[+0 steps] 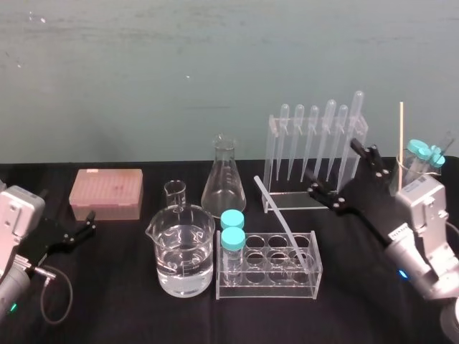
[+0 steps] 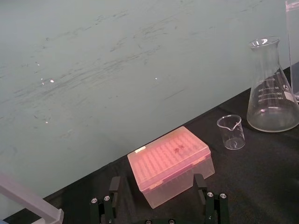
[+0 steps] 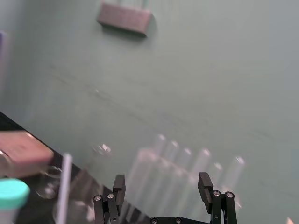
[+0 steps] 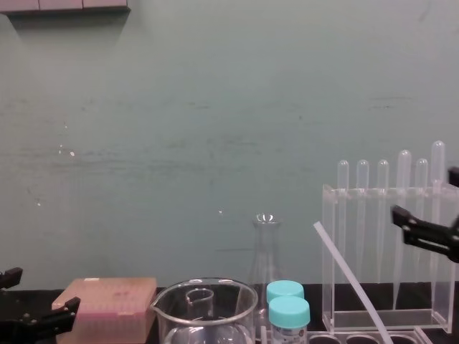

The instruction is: Pick up the stirring rod with one hand, then place it down.

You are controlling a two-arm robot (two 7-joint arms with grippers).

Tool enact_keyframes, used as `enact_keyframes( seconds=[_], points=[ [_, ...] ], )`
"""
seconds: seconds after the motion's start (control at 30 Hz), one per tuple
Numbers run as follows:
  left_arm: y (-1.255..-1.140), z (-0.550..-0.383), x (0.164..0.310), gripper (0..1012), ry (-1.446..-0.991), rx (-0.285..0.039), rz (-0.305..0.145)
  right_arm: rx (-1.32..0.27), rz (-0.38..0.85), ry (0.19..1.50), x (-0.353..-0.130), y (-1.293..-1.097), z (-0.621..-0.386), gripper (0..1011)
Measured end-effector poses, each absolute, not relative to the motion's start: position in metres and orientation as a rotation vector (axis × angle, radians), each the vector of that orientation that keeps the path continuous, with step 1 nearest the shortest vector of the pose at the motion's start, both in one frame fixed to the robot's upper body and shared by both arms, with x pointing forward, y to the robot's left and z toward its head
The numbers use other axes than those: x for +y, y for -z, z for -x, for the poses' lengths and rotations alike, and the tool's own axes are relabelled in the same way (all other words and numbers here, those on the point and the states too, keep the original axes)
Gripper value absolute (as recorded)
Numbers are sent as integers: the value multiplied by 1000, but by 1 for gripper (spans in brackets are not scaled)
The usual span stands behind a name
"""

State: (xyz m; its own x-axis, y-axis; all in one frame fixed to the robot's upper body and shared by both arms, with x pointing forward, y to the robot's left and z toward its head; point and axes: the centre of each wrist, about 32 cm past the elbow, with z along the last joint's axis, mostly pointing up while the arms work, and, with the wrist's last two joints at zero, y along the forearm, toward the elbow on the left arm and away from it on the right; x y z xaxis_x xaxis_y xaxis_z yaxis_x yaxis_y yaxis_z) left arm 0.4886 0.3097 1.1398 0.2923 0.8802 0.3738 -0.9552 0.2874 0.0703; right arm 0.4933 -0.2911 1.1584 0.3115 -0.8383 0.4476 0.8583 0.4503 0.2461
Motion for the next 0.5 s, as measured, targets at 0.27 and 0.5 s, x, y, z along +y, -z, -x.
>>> enact_keyframes(
  seconds=[0.27, 0.5],
  points=[
    [-1140, -489, 310, 1000, -1248, -285, -304, -569, -21, 995, -276, -1166, -500, 1003],
    [-1140, -489, 310, 1000, -1248, -285, -305, -421, -41, 884, -268, -1167, -509, 1003]
  ],
)
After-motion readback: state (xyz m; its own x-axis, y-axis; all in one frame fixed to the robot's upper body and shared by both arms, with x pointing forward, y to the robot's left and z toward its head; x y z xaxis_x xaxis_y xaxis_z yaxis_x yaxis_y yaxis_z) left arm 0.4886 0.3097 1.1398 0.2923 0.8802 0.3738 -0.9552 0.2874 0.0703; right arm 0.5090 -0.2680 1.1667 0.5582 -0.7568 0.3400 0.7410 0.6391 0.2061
